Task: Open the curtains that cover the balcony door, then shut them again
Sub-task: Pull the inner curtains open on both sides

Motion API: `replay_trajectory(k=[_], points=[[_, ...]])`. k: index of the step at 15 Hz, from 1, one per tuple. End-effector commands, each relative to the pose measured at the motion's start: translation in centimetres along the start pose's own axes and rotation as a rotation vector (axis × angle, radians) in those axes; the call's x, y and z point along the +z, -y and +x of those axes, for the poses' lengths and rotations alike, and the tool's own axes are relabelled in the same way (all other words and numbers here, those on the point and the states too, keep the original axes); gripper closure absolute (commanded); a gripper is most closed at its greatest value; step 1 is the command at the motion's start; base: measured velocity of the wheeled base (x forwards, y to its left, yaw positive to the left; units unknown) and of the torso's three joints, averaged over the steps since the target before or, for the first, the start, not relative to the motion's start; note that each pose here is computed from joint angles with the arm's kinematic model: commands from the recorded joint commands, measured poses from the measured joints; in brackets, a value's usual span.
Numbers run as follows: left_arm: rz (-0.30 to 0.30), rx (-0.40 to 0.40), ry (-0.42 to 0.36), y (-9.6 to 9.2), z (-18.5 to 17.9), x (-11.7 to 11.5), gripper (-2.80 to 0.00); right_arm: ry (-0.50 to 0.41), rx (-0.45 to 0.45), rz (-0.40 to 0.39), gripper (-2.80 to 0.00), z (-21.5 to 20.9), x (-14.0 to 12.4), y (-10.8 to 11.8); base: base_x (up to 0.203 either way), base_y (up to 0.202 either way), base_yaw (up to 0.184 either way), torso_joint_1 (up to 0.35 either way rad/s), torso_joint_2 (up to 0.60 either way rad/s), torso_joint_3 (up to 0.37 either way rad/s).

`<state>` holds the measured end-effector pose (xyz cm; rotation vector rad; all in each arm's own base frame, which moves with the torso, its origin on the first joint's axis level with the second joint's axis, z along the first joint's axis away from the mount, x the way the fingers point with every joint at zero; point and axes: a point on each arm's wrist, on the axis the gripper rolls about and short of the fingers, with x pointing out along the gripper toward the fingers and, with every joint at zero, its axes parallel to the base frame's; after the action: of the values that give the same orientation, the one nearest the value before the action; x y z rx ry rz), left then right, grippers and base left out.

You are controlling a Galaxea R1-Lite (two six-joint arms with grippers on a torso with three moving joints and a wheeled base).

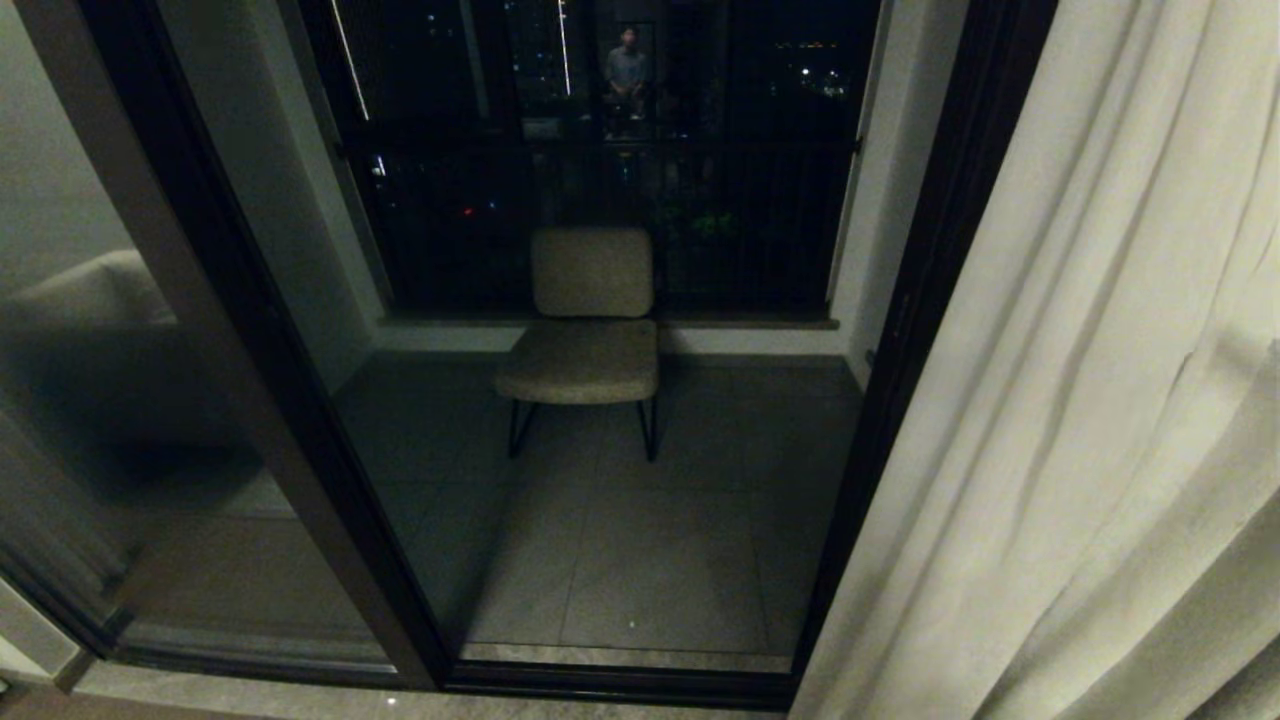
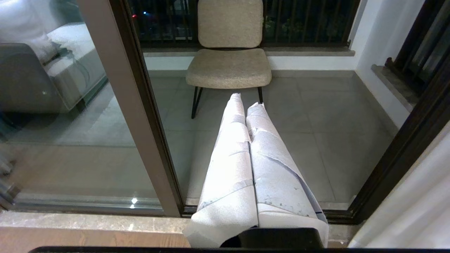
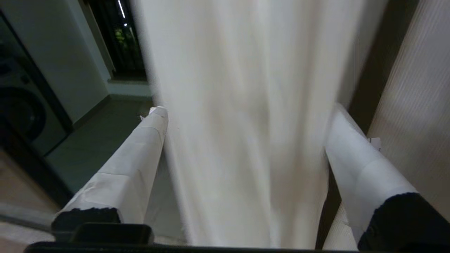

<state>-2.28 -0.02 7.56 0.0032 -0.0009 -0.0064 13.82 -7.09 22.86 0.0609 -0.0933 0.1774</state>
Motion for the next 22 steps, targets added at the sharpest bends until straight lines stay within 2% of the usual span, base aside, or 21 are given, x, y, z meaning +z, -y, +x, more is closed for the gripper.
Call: replay_trajectory(k=[1, 2, 3, 7, 10, 12, 14, 18, 22], points=[[0.000, 0.000, 0.001, 0.0, 0.0, 0.0, 0.00, 0.028, 0.022, -0.027, -2.80, -2.5, -0.6, -2.5, 0.000, 0.000, 0.000, 0.000, 0.00, 0.000], [0.000, 0.000, 0.001, 0.0, 0.0, 0.0, 0.00, 0.026, 0.030, -0.025, -2.80, -3.2, -0.9, -3.1, 0.000, 0.000, 0.000, 0.000, 0.00, 0.000], [0.000, 0.000, 0.001, 0.0, 0.0, 0.0, 0.00, 0.018, 0.039, -0.017, 0.00, -3.7, -1.3, -3.7, 0.000, 0.000, 0.000, 0.000, 0.00, 0.000], [0.000, 0.000, 0.001, 0.0, 0.0, 0.0, 0.00, 0.012, 0.077, -0.012, 0.00, -4.4, -2.1, -4.7, 0.000, 0.000, 0.000, 0.000, 0.00, 0.000], [0.000, 0.000, 0.001, 0.0, 0.0, 0.0, 0.00, -0.011, 0.084, -0.087, 0.00, -5.1, -3.7, -5.2, 0.000, 0.000, 0.000, 0.000, 0.00, 0.000], [0.000, 0.000, 0.001, 0.0, 0.0, 0.0, 0.00, -0.006, 0.093, -0.099, 0.00, -5.6, -4.3, -5.6, 0.000, 0.000, 0.000, 0.000, 0.00, 0.000], [0.000, 0.000, 0.001, 0.0, 0.0, 0.0, 0.00, 0.012, 0.139, -0.111, 0.00, -5.6, -4.2, -6.0, 0.000, 0.000, 0.000, 0.000, 0.00, 0.000], [0.000, 0.000, 0.001, 0.0, 0.0, 0.0, 0.00, 0.078, 0.321, -0.153, 0.00, -4.2, -3.0, -7.0, 0.000, 0.000, 0.000, 0.000, 0.00, 0.000], [0.000, -0.001, 0.001, 0.0, 0.0, 0.0, 0.00, 0.220, 0.537, -0.194, 0.00, 0.7, 0.6, -8.4, 0.000, 0.000, 0.000, 0.000, 0.00, 0.000]])
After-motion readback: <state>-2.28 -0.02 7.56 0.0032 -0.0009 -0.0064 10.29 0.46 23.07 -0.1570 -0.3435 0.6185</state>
